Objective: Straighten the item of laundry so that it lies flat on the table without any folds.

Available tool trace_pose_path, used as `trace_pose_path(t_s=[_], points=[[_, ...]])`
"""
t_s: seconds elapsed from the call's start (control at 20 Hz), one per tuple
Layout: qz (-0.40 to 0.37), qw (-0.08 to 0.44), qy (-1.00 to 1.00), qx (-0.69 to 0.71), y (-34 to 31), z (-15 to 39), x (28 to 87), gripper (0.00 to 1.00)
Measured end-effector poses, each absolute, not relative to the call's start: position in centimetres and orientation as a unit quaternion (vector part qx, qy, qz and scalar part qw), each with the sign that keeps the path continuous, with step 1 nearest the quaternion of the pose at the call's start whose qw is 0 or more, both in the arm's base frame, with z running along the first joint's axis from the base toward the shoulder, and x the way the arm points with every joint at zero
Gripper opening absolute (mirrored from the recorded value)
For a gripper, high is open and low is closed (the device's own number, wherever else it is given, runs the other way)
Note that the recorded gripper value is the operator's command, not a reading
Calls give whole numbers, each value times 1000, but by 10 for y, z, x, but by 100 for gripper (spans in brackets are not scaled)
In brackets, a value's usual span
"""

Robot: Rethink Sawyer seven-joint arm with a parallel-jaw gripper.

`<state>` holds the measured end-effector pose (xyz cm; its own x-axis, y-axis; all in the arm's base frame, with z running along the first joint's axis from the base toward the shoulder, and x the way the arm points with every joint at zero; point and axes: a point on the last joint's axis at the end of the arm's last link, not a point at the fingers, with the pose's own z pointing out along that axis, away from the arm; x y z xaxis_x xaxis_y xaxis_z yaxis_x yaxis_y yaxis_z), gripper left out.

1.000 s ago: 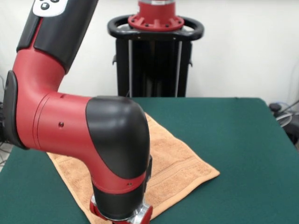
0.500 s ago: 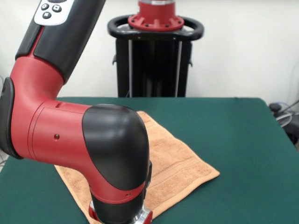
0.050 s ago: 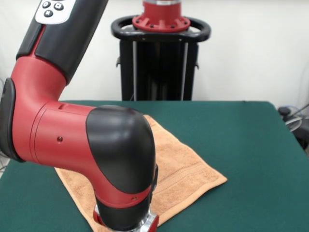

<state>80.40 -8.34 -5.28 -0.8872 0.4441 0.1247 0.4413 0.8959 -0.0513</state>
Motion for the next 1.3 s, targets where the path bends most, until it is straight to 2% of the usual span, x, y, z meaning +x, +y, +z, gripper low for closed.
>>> trace_pose_path(t_s=[0.35, 0.75, 1.05, 1.3], points=[[-8, 84, -969, -230, -72, 0, 793, 0], [-21, 41, -970, -237, -73, 103, 812, 0], [-33, 29, -970, -241, -66, 145, 812, 0], [-58, 59, -967, -241, -43, 157, 787, 0]])
